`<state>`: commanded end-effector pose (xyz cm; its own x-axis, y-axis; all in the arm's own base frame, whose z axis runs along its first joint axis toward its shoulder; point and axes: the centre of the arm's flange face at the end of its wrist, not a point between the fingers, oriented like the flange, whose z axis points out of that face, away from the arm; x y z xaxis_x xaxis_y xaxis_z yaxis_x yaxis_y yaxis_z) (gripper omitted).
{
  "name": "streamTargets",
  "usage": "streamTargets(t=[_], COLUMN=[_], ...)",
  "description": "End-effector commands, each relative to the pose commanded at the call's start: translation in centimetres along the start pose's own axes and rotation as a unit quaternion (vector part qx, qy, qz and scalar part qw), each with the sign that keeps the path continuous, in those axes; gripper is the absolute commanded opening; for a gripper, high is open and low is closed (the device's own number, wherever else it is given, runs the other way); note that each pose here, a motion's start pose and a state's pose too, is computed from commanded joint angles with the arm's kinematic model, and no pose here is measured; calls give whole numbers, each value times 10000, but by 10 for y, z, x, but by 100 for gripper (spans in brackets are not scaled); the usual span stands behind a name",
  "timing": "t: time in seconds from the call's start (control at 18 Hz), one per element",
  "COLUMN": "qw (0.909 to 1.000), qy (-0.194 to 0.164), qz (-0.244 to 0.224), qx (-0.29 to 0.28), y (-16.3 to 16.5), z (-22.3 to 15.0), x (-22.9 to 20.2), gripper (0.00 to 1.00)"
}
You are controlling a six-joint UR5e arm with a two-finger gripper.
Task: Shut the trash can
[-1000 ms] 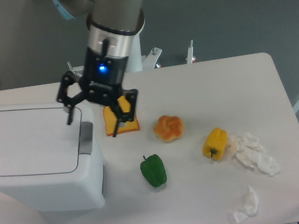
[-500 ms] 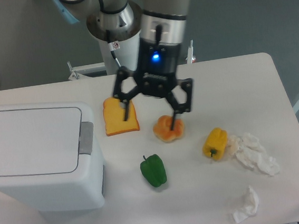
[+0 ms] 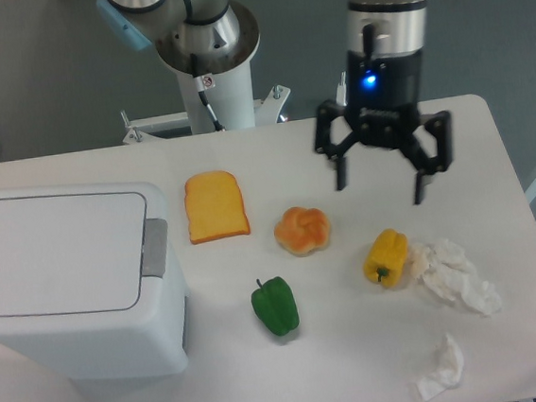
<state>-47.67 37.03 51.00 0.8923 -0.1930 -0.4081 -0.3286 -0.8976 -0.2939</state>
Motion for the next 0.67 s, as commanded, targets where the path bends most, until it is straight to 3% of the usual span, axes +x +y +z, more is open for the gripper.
streamTargets(t=[0.17, 0.44, 0.67], qw=[9982, 9920, 9915], qy=[-33, 24, 49], qz=[374, 1088, 1126], qx=[-470, -639, -645], y=[16, 66, 72], z=[-2, -12, -14], x=[4, 5, 11], gripper=[100, 100, 100])
